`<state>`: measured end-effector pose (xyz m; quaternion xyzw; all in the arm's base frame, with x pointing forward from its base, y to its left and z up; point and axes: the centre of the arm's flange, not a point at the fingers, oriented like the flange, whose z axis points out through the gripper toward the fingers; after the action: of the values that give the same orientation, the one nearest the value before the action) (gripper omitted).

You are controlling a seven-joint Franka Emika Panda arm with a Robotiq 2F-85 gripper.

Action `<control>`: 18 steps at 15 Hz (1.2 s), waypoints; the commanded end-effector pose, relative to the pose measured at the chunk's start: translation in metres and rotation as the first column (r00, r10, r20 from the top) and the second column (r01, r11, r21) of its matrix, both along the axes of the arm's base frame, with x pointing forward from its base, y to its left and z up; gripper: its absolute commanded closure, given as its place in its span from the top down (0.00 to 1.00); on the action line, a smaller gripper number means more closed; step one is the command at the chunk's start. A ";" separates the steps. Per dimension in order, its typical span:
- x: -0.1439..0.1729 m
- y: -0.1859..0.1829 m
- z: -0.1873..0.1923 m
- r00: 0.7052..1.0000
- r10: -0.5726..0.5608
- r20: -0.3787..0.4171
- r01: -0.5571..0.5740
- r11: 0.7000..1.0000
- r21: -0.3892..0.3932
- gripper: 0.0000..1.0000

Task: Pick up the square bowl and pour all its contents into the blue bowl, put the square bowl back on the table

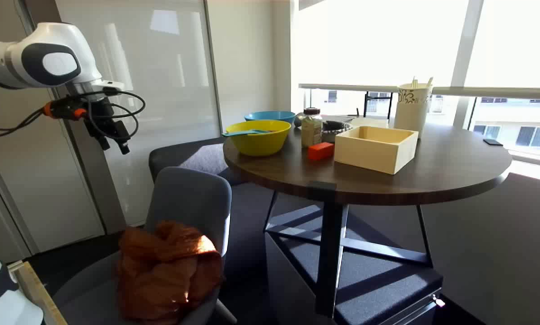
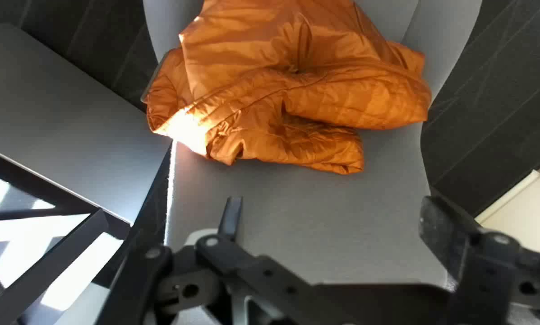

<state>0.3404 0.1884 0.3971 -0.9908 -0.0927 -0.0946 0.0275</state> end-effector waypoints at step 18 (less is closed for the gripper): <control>0.005 -0.187 0.156 0.842 -0.469 0.265 0.458 0.883 0.108 1.00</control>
<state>0.3534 0.0408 0.5113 -0.9694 0.1020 -0.2220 0.0249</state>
